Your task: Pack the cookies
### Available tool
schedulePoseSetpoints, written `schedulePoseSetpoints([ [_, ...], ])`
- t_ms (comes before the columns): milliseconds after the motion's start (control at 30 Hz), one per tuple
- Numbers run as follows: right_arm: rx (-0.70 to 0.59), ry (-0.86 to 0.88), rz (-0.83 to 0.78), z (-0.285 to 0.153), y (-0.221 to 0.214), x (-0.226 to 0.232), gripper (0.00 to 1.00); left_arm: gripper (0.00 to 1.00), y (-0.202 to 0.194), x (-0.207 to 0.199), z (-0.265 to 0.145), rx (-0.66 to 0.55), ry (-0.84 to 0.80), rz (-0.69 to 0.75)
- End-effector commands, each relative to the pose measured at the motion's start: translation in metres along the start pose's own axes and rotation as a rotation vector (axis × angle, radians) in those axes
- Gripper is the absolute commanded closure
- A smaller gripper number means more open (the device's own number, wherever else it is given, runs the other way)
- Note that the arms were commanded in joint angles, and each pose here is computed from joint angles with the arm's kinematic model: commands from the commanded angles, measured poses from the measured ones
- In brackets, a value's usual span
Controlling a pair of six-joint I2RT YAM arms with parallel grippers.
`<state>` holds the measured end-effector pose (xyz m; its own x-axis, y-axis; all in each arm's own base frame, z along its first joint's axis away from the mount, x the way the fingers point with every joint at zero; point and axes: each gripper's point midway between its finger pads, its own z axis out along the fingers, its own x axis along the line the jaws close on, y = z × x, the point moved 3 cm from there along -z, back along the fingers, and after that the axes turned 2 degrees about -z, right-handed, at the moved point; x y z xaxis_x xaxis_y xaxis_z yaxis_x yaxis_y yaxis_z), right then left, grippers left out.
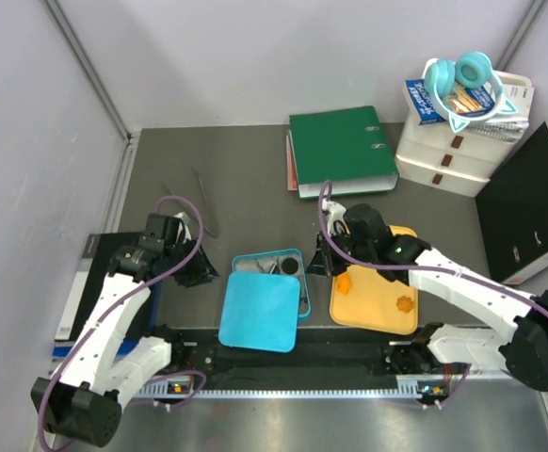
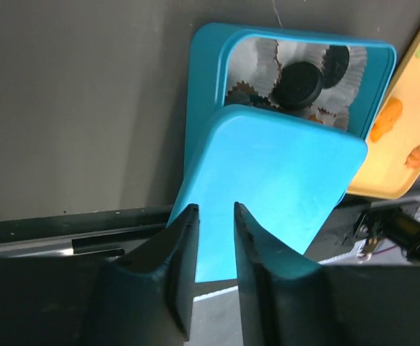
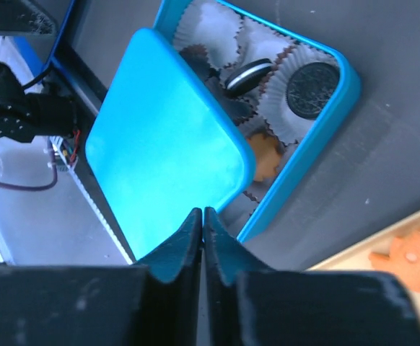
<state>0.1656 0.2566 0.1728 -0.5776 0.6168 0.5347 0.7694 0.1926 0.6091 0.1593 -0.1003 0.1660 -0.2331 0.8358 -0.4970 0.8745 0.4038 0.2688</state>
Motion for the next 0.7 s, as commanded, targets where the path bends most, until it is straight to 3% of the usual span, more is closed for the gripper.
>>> schedulePoseSetpoints([
  [0, -0.052, 0.124, -0.072, -0.002, 0.022, 0.031, 1.00, 0.72, 0.009, 0.003, -0.004, -0.080, 0.039, -0.046],
  [167, 0.050, 0.185, -0.065, 0.017, 0.010, 0.039, 1.00, 0.80, 0.010, 0.009, -0.005, -0.068, 0.094, -0.040],
  [667, 0.151, 0.271, -0.004, 0.047, -0.003, 0.041, 1.00, 0.81, 0.006, 0.002, -0.001, -0.027, 0.043, -0.035],
])
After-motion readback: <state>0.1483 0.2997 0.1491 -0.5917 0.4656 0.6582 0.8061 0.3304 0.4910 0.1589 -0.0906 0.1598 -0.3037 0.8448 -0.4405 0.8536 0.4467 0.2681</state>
